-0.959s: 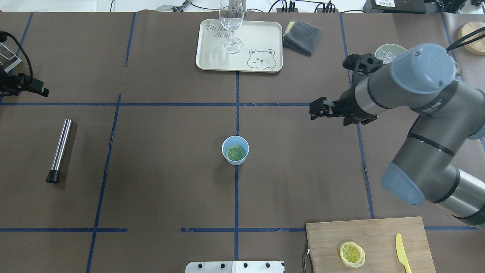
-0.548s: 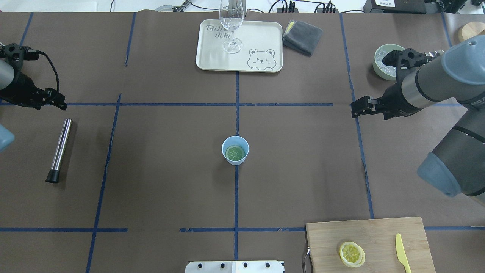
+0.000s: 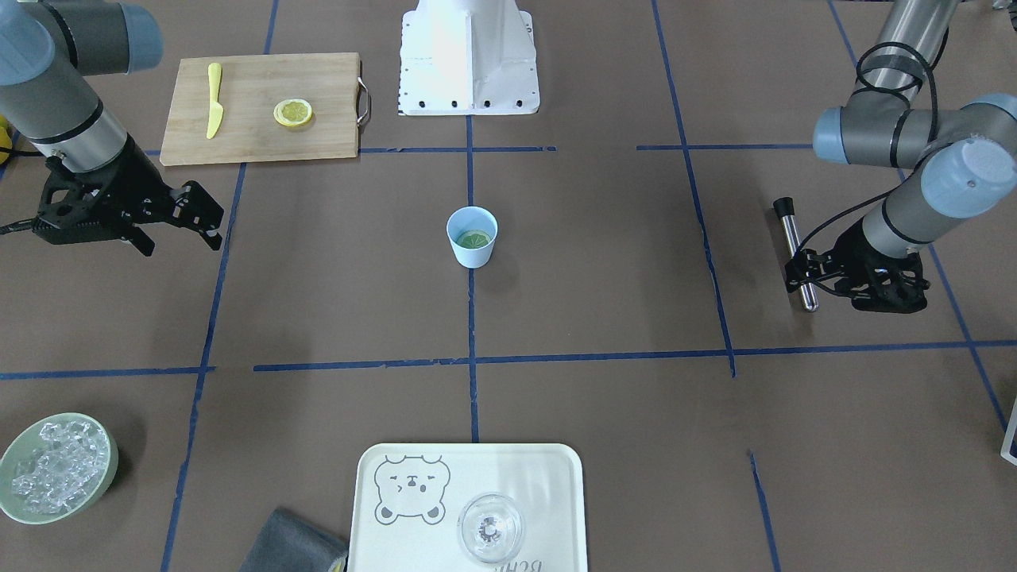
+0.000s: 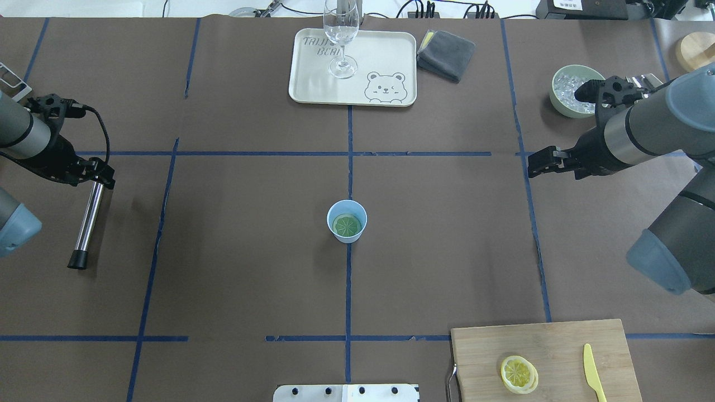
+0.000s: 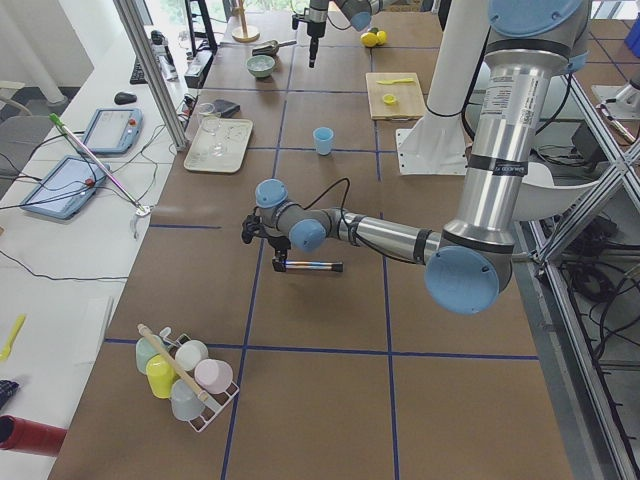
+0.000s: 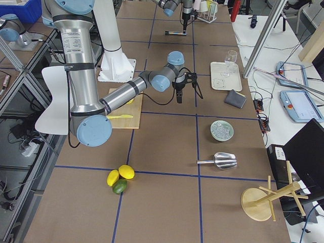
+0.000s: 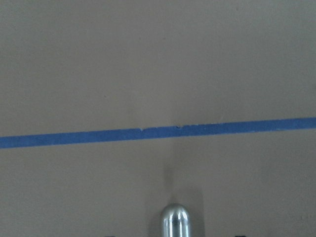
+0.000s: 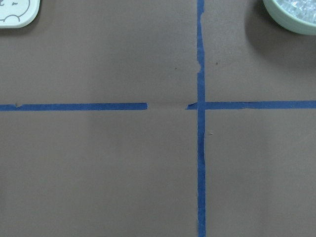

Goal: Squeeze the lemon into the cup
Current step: 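Grasp the metal rod with the left gripper while the right arm withdraws, then carry the metal rod upright with the left gripper into the blue cup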

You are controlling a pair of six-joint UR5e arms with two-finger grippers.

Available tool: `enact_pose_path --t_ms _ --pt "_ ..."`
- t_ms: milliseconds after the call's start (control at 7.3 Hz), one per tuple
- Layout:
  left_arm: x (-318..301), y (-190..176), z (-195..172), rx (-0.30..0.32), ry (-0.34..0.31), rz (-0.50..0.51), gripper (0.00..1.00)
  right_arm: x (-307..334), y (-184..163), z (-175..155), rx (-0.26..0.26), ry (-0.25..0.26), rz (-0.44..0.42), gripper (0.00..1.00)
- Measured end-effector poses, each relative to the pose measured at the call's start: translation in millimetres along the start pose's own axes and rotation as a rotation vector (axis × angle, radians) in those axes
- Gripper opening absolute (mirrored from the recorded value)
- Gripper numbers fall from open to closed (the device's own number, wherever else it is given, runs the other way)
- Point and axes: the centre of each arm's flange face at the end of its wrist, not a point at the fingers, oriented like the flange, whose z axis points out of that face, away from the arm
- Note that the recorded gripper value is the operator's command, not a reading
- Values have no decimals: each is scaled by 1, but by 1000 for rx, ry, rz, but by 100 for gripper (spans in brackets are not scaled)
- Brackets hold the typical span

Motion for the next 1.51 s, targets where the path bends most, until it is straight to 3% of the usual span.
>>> enact_pose_path --t_ms 548,685,959,1507 --pt "-8 16 15 -34 -14 0 59 -2 0 -1 0 -4 5 100" --pt "-9 17 17 -37 -16 0 46 -2 0 -1 1 -5 5 100" --pt "-9 18 18 -40 -17 -1 0 -6 1 -5 2 -14 3 100" --pt "10 17 -2 -8 8 28 0 -8 2 -7 -11 -29 3 100"
